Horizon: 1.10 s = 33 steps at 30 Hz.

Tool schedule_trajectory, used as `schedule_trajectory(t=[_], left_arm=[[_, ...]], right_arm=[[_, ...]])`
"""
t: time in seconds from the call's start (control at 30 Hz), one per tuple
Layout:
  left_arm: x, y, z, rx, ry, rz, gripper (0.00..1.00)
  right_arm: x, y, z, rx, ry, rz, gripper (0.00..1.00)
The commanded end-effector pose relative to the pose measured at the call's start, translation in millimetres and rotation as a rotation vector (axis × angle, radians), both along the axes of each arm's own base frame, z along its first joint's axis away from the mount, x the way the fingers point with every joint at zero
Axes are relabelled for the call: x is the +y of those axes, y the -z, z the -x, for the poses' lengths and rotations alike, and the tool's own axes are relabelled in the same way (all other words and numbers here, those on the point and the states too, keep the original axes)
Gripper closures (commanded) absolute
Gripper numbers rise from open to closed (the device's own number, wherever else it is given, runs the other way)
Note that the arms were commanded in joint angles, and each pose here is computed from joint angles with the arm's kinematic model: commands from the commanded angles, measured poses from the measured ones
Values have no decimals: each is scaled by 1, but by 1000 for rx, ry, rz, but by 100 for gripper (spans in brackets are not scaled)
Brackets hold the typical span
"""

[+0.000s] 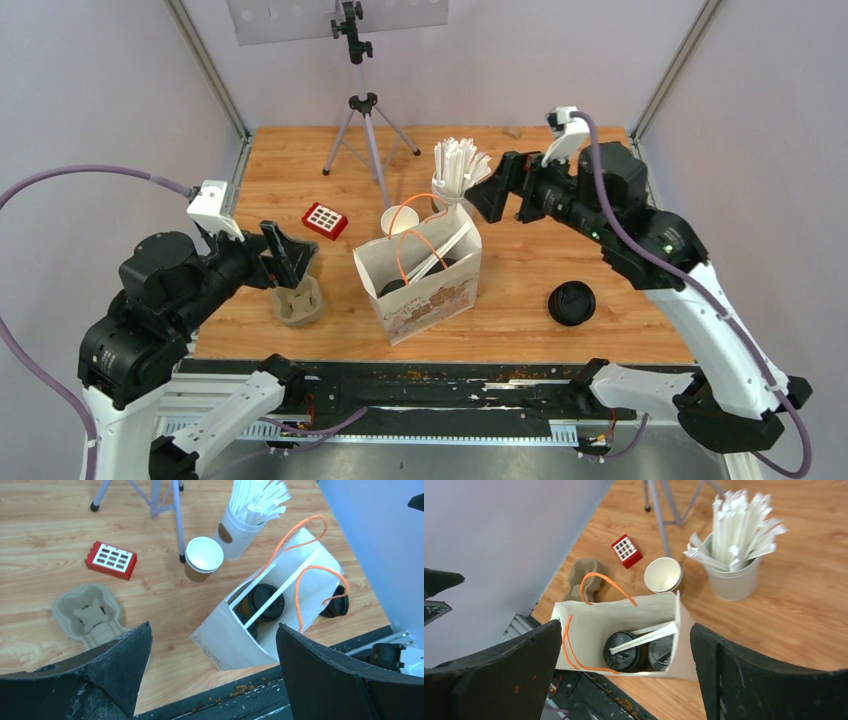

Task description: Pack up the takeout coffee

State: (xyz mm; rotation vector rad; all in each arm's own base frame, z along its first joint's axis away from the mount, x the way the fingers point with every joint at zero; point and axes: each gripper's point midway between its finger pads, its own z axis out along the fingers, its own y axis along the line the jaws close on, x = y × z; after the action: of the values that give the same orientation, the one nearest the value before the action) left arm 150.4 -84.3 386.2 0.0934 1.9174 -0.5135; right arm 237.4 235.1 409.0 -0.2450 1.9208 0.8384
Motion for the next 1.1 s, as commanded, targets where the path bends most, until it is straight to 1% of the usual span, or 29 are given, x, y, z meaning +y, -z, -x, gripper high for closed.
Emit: schedule_trajectory(t=[0.0, 0.13, 0.27, 0.33, 0.43, 0.57, 0.73, 0.83, 0.9, 1.07], left_arm=[[-12, -38, -5, -113, 65, 27, 0], [-16, -62, -2, -187, 102, 51, 0], [-14, -71, 0, -210, 94, 62, 0], [-13, -71, 3, -214, 93, 71, 0], [-13, -65, 7, -200, 92, 95, 0], [-13, -46, 11, -163, 78, 141, 0], [-3, -26, 9, -111, -11, 188, 0], [-4, -26, 9, -127, -15, 231, 0], [-2, -20, 8, -107, -36, 233, 0], [-8, -14, 6, -82, -19, 232, 0]], right_arm=[[-52, -16, 9, -97, 104, 175, 0], [-88, -31, 22, -120, 197, 215, 0], [-125, -39, 39, -132, 314, 195, 0], [-140, -35, 46, -114, 370, 187, 0], [-156, -15, 55, -33, 437, 195, 0], [-160, 7, 64, 42, 455, 197, 0], [-152, 4, 64, 35, 434, 135, 0], [-152, 4, 61, 24, 437, 154, 0], [-154, 3, 59, 15, 446, 161, 0], [-151, -6, 59, -18, 436, 114, 0]])
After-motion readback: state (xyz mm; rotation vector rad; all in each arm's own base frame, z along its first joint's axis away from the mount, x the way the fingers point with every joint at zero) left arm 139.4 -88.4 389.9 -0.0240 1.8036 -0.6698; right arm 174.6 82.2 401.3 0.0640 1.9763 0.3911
